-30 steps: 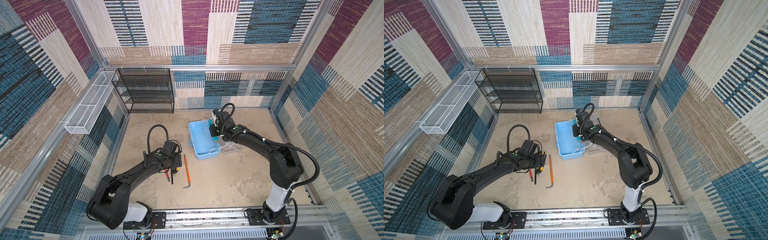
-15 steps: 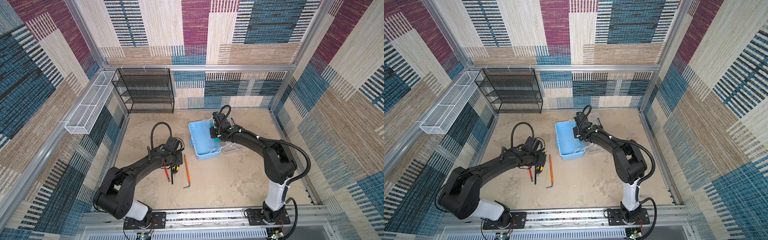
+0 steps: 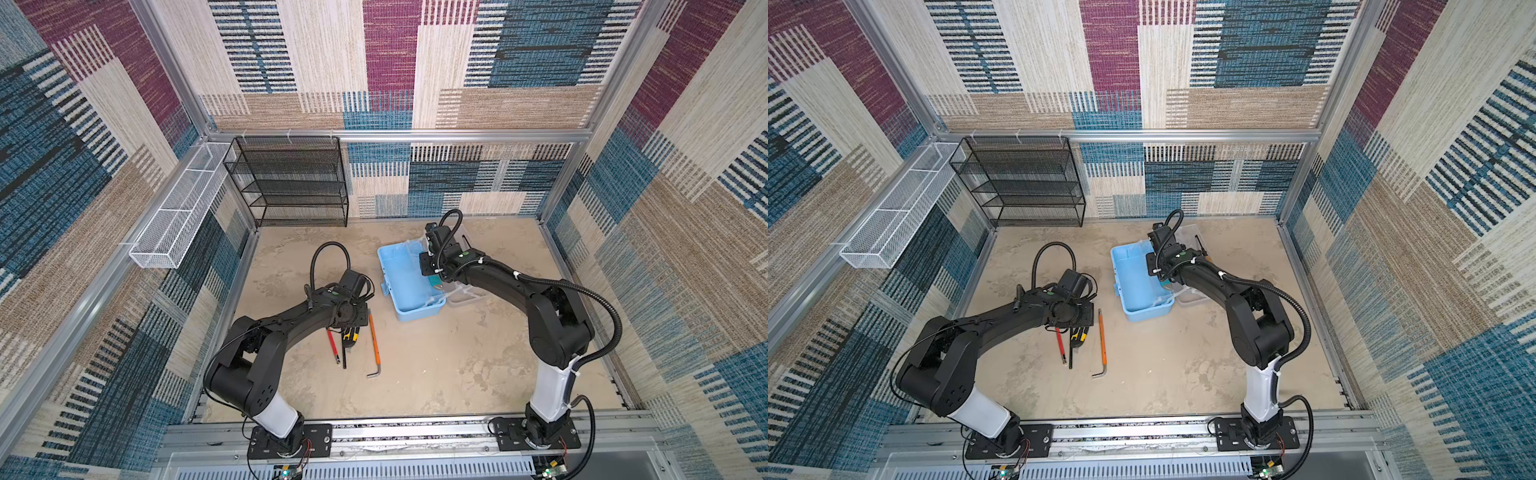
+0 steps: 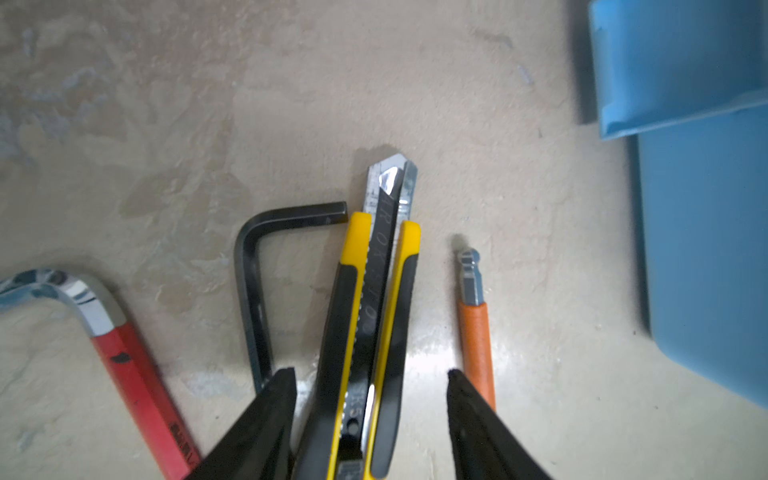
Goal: Pack the tool kit
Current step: 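Lower the teal knife into the box, open right gripper while left grasps yellow knife, then carry the yellow utility knife into the box with left gripper while right withdraws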
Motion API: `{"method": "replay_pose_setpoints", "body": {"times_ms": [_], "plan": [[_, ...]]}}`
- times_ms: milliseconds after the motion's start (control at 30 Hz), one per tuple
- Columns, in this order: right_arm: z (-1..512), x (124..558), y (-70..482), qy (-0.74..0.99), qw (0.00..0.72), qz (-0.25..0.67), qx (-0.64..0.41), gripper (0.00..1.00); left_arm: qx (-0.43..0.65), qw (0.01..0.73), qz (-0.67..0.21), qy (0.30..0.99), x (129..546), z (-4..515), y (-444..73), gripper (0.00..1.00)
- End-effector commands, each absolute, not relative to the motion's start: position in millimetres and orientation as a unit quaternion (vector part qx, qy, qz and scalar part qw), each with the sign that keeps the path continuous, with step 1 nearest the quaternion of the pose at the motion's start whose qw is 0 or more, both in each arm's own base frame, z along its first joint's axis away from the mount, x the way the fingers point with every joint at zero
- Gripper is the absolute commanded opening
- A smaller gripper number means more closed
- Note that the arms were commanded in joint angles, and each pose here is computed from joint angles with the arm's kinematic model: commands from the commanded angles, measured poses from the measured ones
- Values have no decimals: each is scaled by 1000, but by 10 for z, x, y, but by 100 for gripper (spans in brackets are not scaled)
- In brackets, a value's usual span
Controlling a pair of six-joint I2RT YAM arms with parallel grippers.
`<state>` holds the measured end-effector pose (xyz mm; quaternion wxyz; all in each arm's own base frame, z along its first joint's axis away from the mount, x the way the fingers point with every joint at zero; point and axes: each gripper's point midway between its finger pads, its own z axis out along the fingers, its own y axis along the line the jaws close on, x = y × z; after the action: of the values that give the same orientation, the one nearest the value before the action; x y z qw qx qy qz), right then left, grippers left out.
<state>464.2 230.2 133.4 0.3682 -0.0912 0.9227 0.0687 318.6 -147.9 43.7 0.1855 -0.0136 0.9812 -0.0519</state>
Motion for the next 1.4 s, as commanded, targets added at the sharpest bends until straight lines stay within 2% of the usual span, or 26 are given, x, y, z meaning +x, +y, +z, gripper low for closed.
{"method": "replay_pose_setpoints", "body": {"times_ms": [0, 133, 333, 567, 667, 800, 967, 1200, 1367], "plan": [[1500, 4659, 2368, 916, 380, 96, -83, 52, -2, 180, -29, 983, 3199, 392, -1429, 61], [1656, 4650, 2424, 909, 391, 117, -83, 55, 3, 170, -26, 985, 3221, 321, -1454, 56], [1925, 4615, 2429, 896, 415, 136, -78, 58, 7, 160, -16, 987, 3223, 232, -1456, 54], [2186, 4519, 2354, 882, 442, 145, -71, 59, 15, 149, -5, 989, 3192, 172, -1465, 48], [2264, 4465, 2304, 877, 452, 144, -70, 60, 14, 146, -8, 989, 3178, 155, -1486, 38], [2322, 4384, 2248, 873, 461, 144, -70, 61, 13, 140, -9, 990, 3152, 122, -1496, 35], [2349, 4324, 2128, 870, 469, 136, -63, 62, 12, 135, -14, 991, 3103, 118, -1512, 24], [2481, 4246, 1893, 856, 494, 145, -45, 64, 4, 153, -41, 987, 3120, 305, -1579, 15], [2533, 4166, 1742, 845, 511, 150, -45, 65, -8, 190, -84, 978, 3226, 651, -1711, 10]]}}
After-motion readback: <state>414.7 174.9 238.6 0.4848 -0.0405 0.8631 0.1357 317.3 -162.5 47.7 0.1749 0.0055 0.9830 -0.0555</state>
